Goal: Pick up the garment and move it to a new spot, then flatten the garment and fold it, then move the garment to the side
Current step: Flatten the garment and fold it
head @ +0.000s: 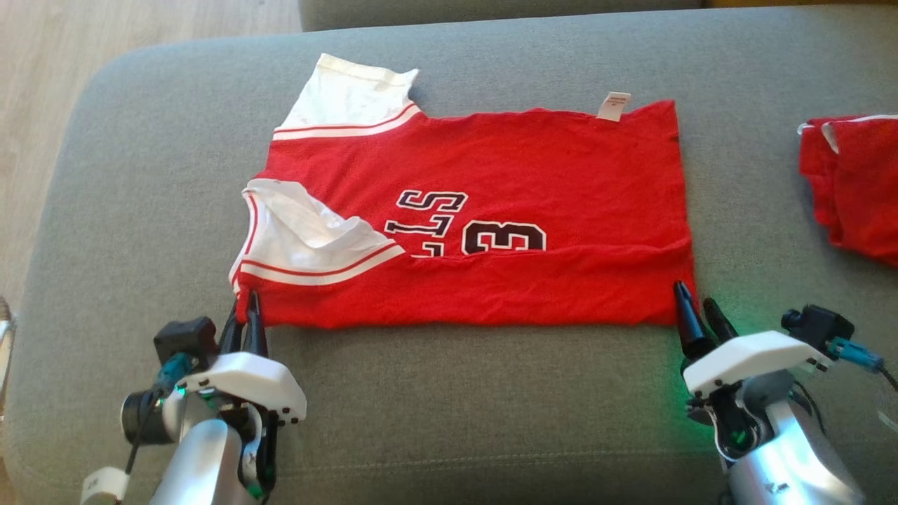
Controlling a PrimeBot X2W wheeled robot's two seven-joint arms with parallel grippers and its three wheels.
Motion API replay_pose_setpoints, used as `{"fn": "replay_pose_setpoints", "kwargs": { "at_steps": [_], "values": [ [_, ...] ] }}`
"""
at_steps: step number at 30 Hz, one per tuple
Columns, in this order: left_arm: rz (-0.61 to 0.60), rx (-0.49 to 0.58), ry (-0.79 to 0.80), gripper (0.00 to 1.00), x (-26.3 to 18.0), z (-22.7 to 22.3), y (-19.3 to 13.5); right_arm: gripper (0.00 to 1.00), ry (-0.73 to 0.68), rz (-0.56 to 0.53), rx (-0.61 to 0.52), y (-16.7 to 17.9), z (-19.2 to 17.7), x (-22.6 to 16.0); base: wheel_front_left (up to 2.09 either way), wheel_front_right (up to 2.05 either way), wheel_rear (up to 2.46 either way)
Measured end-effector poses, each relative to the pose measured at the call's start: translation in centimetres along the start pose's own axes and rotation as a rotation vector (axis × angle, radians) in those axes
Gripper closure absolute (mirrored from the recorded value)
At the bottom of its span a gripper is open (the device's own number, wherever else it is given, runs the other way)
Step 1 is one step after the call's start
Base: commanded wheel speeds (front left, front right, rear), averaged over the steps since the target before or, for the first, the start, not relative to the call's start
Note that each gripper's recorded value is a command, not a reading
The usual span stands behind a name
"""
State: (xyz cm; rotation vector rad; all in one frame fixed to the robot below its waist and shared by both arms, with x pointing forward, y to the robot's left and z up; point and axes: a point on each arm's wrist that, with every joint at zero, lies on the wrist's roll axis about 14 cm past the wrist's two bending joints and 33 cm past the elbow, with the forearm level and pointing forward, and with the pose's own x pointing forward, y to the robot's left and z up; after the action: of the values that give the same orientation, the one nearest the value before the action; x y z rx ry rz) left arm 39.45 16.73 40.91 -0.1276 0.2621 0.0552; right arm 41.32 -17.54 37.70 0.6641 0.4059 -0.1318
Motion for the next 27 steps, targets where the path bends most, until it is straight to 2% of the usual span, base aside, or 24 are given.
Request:
{"fn": "replay_pose_setpoints", "kwargs": {
  "at_steps": [5,6,7,12,23,27],
  "values": [
    [0.002,0.0,-0.004,1.0,-0.4,-0.1,0.1,0.0,0.035,0.022,0.016,1.4,-0.8,1.0,0.0,0.0,0.0],
    [0.002,0.0,-0.005,1.0,-0.4,-0.1,0.1,0.58,0.042,0.031,0.016,1.8,-0.9,1.0,0.0,0.0,0.0],
    [0.001,0.0,-0.007,1.0,-0.4,0.0,0.1,1.0,0.049,0.039,0.013,2.1,-1.1,1.1,0.0,0.0,0.0],
    [0.005,-0.004,-0.017,1.0,-0.7,0.3,0.1,1.0,0.069,0.04,-0.034,2.0,-2.1,0.4,0.0,0.0,0.0],
    [-0.012,0.012,0.033,1.0,-2.8,-1.4,-0.1,1.0,0.019,0.034,-0.056,1.6,-0.6,-1.2,0.0,0.0,0.0],
    [0.0,0.028,0.062,1.0,-4.0,-2.4,0.9,1.0,0.065,0.024,-0.077,0.8,-1.6,-2.0,0.0,0.0,0.0]
  ]
}}
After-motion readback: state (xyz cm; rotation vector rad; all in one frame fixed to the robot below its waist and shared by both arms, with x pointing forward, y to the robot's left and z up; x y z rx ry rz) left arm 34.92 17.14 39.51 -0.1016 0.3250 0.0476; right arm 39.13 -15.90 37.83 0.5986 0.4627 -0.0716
